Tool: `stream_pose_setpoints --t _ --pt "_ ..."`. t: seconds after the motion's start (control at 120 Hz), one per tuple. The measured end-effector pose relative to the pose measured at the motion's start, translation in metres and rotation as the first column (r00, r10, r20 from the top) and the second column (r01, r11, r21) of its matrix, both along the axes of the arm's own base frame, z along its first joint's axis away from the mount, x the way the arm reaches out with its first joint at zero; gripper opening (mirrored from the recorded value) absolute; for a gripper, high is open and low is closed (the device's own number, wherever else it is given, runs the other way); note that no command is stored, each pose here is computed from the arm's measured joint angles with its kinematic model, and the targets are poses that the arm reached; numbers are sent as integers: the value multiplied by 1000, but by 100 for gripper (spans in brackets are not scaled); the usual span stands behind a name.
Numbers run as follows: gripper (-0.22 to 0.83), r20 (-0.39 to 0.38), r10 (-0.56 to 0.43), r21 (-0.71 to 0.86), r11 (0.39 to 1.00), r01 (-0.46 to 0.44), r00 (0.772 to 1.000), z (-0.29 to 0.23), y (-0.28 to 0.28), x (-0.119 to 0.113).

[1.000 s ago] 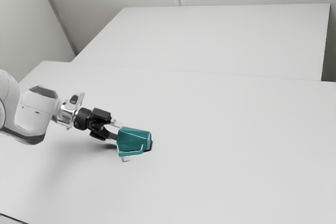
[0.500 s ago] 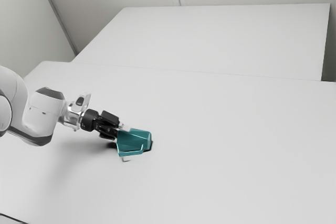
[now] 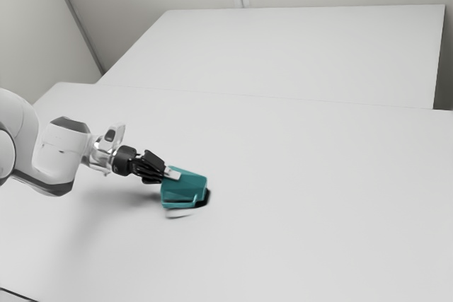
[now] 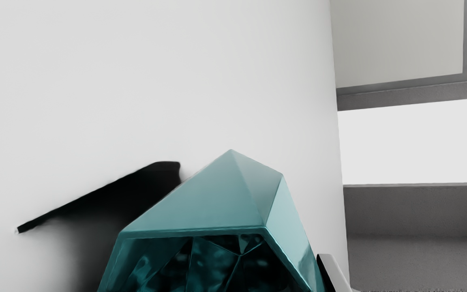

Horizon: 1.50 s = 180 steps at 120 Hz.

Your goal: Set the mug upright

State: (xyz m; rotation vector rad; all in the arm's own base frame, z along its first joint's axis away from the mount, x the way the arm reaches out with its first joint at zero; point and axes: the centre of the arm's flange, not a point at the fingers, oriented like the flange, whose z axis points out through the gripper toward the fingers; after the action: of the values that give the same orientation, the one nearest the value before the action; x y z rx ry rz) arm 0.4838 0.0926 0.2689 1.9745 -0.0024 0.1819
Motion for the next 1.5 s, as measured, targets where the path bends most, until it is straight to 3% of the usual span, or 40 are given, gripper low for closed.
stream_pose_setpoints --t 0.158,0.367,0.625,0.75,0.917,1.05,1.242,1.35,1.5 --pt "-15 24 -18 -5 1000 18 1000 10 -9 2" --pt "-16 133 -60 10 998 60 989 70 -25 9" --pt "-16 171 -188 270 953 138 967 134 -31 30" --pt "-16 116 -267 451 872 189 957 146 -35 34" --pt "-16 43 -380 704 668 242 924 175 -49 54" --pt "-16 -9 -421 799 543 260 907 173 -76 63" --pt "-16 -45 -458 875 411 257 888 158 -119 75" --pt "-16 -47 -450 897 374 236 892 151 -128 81" --pt "-16 -43 -370 915 359 185 928 143 -98 87"
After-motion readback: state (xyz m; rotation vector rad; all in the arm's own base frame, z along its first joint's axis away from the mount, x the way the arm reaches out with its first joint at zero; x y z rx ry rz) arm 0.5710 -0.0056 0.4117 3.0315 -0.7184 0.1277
